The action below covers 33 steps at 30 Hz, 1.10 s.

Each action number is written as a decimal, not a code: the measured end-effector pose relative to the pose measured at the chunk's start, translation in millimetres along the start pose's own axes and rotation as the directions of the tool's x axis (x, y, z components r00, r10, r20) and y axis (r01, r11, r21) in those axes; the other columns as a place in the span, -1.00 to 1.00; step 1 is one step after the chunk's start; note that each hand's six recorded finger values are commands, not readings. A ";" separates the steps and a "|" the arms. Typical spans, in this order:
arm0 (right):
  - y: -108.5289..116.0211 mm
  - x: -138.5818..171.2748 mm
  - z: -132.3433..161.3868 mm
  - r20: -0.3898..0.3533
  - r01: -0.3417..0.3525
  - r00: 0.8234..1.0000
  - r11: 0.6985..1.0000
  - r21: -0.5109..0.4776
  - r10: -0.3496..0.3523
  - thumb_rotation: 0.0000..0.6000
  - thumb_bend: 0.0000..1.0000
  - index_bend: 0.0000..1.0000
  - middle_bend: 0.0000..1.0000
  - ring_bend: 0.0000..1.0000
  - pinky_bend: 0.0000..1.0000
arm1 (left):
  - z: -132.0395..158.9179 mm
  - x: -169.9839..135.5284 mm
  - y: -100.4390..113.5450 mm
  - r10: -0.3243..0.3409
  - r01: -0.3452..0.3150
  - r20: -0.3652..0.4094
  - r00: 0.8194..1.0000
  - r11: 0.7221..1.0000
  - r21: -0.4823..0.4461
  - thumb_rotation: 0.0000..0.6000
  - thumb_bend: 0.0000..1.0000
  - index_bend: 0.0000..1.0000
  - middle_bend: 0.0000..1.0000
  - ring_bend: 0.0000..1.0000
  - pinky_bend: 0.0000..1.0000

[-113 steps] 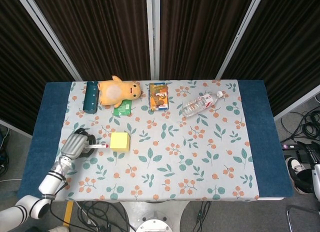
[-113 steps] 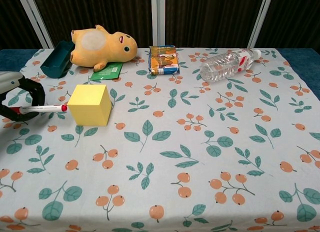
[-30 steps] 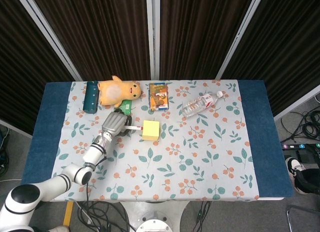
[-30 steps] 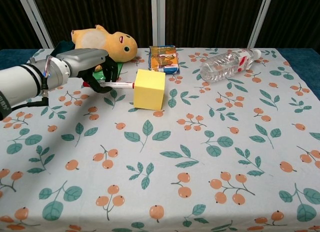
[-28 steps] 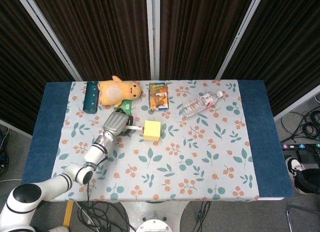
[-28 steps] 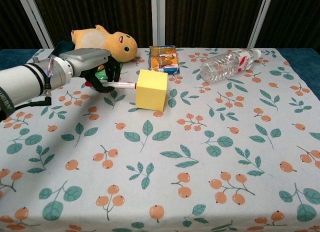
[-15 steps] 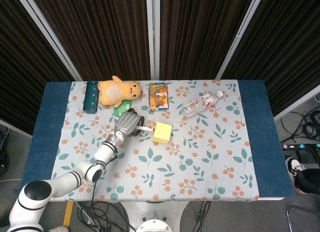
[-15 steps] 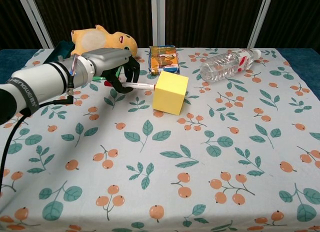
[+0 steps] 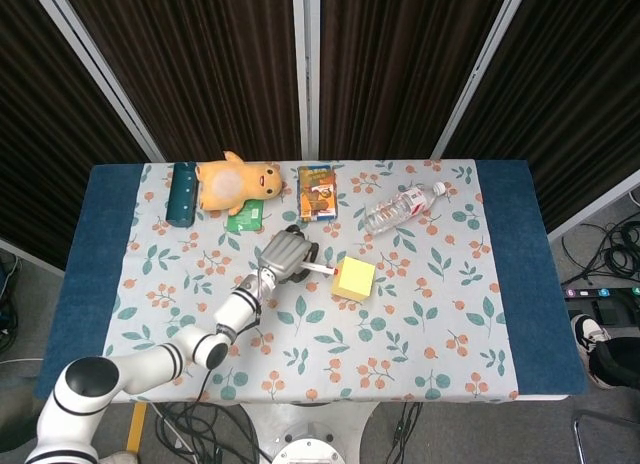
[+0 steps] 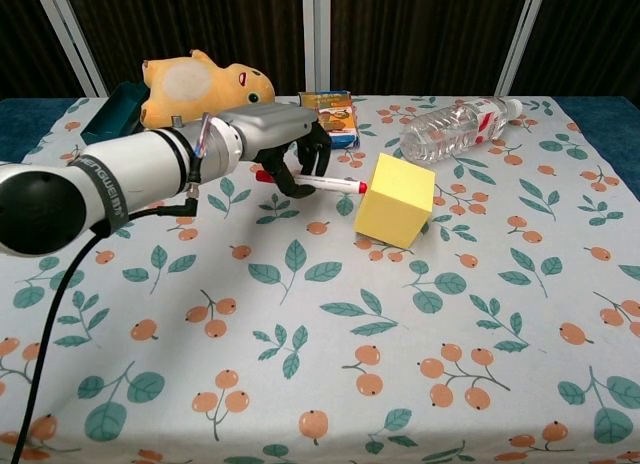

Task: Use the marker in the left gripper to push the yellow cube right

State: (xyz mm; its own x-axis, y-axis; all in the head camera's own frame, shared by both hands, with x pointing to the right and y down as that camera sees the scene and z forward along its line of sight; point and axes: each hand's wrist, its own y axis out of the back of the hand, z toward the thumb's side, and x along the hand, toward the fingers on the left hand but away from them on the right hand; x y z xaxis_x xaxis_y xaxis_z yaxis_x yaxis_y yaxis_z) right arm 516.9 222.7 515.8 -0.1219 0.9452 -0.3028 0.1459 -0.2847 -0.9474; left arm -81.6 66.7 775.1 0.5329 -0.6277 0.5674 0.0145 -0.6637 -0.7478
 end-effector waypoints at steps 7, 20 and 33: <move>1.1 1.1 -2.4 0.004 0.004 1.000 1.000 -0.003 -0.004 1.00 -0.59 -0.69 -0.49 -0.82 -0.56 | 21.2 0.8 -3.3 -0.015 0.015 0.025 1.000 1.000 0.010 1.00 -0.11 0.44 0.33 -0.24 -0.59; -1.7 -3.2 2.8 -0.026 0.001 1.000 1.000 -0.013 -0.002 1.00 -0.59 -0.69 -0.49 -0.82 -0.56 | -43.6 -41.7 0.6 0.050 -0.046 -0.091 0.995 0.998 0.043 1.00 -0.11 0.43 0.31 -0.24 -0.59; -7.9 -9.3 10.4 -0.052 -0.012 0.999 1.000 -0.025 0.010 1.00 -0.59 -0.69 -0.49 -0.82 -0.56 | -113.2 -105.0 -23.9 -0.001 0.004 -0.223 0.975 1.000 0.013 1.00 -0.18 -0.30 -0.36 -0.57 -0.59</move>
State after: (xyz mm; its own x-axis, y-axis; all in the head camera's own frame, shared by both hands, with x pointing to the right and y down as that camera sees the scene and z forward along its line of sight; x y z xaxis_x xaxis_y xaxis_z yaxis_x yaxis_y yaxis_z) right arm 506.6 214.5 525.1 -0.0697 0.9492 -0.3069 0.1715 -0.2916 -0.9410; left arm -233.7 102.5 772.4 0.3304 -0.7021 0.6308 0.0274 -0.6609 -0.7500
